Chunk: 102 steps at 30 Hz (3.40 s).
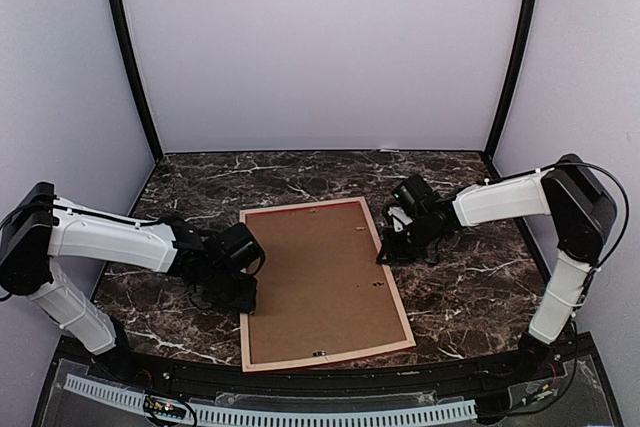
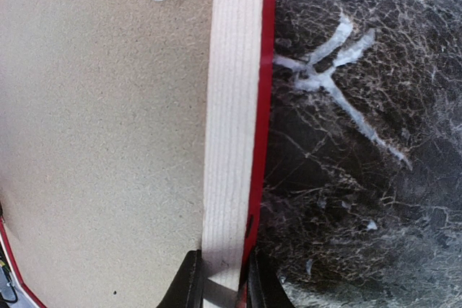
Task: Put the photo into the frame
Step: Press the fastener onto the backboard.
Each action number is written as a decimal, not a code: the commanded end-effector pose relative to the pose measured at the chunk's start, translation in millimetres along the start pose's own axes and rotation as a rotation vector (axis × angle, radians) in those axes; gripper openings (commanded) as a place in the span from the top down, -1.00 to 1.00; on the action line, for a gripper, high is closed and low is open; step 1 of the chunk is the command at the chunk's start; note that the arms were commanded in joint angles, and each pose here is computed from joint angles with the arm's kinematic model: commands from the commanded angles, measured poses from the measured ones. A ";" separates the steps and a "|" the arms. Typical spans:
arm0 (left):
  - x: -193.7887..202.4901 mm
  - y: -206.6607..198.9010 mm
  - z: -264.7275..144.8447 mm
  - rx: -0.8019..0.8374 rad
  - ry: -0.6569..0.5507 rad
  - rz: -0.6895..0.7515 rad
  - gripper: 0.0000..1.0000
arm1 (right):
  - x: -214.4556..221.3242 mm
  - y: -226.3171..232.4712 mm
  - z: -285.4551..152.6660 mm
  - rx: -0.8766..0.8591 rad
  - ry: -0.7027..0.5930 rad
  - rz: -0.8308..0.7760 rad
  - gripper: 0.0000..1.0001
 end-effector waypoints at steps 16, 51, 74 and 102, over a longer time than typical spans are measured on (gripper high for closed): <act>30.0 -8.7 -8.8 0.159 0.120 0.044 0.38 | 18.0 -4.3 17.6 -0.021 0.077 -0.012 0.98; -155.2 60.7 -15.7 0.141 -0.148 -0.041 -0.55 | -7.1 -22.7 -3.1 -0.062 -0.080 0.209 1.00; -174.4 83.5 9.8 -0.054 -0.116 -0.062 -0.35 | -6.4 -15.4 -1.4 -0.109 -0.046 0.206 1.00; -165.1 78.1 33.5 0.005 -0.061 -0.087 0.22 | -5.2 -15.3 4.4 -0.117 -0.029 0.192 1.00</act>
Point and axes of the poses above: each gripper's point midway between its finger pads, its own z axis out along the fingers, its own y axis along the line the jaws close on, x = y × z, the point moved 5 cm from there along -z, back along the fingers, and after that the axes turned 8 degrees about z, right-handed, at the moved point
